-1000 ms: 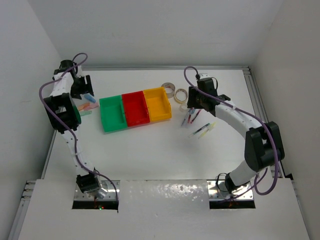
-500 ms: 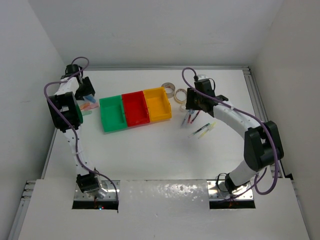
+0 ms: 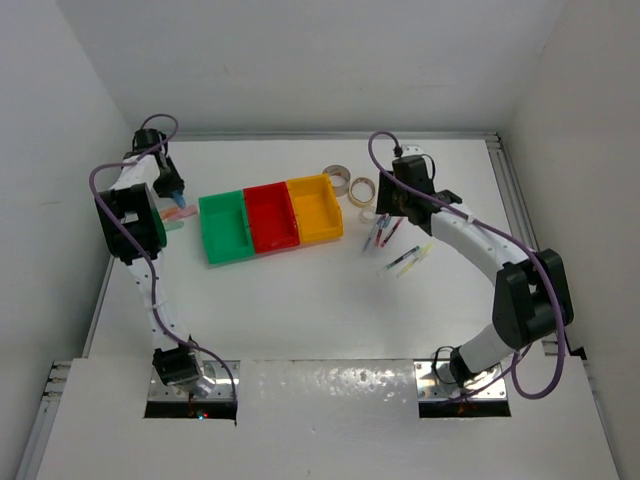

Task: Sort the stationery into containers
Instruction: Pick up the stationery from the center of the board, then place the stationery in the storage box.

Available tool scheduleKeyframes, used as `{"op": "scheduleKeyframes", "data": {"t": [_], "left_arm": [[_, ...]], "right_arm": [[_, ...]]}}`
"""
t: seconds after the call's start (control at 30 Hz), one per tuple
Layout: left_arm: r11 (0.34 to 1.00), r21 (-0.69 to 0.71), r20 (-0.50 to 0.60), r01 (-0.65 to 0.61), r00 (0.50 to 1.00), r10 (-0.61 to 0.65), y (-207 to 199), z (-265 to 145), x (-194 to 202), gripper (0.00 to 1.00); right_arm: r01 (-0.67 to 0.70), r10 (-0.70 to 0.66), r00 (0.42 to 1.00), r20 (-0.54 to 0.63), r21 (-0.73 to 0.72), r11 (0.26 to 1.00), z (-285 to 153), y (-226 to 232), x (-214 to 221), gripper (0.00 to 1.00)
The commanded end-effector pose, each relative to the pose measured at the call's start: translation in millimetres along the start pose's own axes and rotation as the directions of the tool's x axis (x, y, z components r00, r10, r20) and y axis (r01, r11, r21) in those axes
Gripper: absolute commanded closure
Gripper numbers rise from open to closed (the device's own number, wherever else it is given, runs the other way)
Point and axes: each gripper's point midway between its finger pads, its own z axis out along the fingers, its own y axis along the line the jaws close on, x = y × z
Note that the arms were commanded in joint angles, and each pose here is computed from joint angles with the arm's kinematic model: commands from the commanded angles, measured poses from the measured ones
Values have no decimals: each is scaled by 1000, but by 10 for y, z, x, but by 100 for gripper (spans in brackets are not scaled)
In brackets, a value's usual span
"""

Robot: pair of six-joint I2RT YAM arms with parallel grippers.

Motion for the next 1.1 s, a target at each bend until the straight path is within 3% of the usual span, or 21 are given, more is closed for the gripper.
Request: {"op": "scheduleKeyframes", "data": {"t": [0.0,0.1,0.23,0.37,0.43,0.6,0.8,1.07], "left_arm": [[998,60,62,4,998,-8,-202,-125,-250,100],[989,147,153,-32,988,9,-393,-447,-604,100],[963,213,318,-162,944,88,-636,-1365,-1111,100],[937,232,350,-261,921,170,-742,-1987,-789,100],[906,261,327,-335,913,244,-854,-2164,-313,100],[860,368,132,-353,935,328,-1051,-2072,732,100],[868,359,71,-343,938,340,-1218,-1892,1293,100],[911,256,136,-325,945,299,-1234,-1624,1207,100]], "right_arm": [[-5,6,996,94,-4,1000,-137,21,-251,47],[-11,11,995,103,-5,1000,-166,8,-247,48],[-14,14,994,107,-5,1000,-171,-19,-188,49],[-27,29,993,116,-22,999,-182,-5,-128,49],[-35,39,994,107,-39,999,-185,11,-59,49],[-26,31,996,86,-68,997,-215,52,16,49],[-14,20,996,87,-73,997,-305,37,102,49],[-20,25,996,87,-51,999,-388,-59,236,49]]}}
